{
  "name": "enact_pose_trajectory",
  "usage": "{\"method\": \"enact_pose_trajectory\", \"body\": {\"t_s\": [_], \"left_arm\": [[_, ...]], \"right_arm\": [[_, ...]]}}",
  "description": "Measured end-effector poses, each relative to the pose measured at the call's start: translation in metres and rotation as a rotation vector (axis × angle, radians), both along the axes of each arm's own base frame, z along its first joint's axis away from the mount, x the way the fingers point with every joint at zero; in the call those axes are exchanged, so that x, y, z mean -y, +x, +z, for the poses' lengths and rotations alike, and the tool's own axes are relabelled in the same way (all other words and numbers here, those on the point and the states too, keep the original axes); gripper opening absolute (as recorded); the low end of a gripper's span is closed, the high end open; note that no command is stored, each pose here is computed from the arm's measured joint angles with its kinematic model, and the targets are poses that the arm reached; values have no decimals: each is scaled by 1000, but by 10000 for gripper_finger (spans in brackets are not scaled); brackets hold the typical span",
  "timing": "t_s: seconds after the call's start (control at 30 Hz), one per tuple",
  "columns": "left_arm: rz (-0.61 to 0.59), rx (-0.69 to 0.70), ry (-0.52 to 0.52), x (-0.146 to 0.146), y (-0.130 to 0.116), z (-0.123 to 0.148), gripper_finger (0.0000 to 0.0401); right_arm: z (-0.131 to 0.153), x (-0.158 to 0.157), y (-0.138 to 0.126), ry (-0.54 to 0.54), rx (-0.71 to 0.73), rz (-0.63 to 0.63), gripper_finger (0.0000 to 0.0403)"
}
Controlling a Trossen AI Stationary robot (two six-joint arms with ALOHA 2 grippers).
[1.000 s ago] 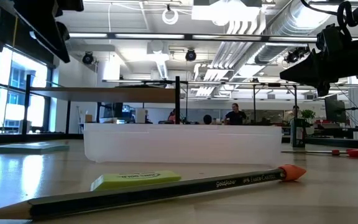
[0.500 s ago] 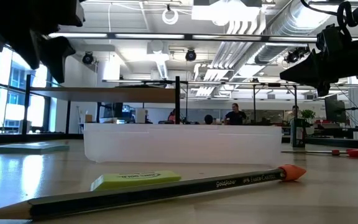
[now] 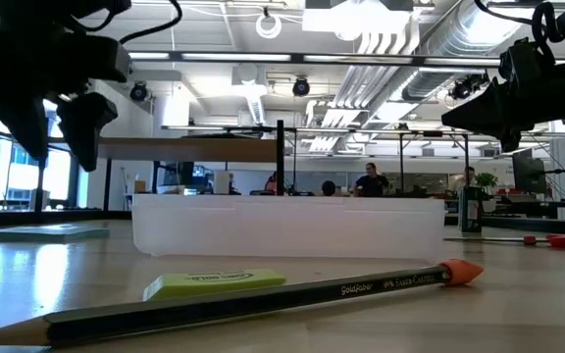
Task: Pack school essentials
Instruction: Put the blue sticky note into the school supply box
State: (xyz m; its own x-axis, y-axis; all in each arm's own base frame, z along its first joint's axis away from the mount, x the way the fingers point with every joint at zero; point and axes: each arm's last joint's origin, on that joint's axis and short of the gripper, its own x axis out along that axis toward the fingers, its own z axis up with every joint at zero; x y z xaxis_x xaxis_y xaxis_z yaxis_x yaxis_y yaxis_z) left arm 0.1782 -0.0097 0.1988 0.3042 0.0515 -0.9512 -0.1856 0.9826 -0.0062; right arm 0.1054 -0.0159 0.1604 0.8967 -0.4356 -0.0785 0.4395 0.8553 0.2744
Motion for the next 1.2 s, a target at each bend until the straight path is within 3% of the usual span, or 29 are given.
{"method": "enact_pose_trajectory", "body": {"t_s": [0.47,1.2], "left_arm": [[9,-163,21,1,19,-33,400],[-48,-223,-7,3,34,-57,400]], "right_arm": [[0,0,0,0,0,1,23],[0,0,0,0,-1,0,23]]}}
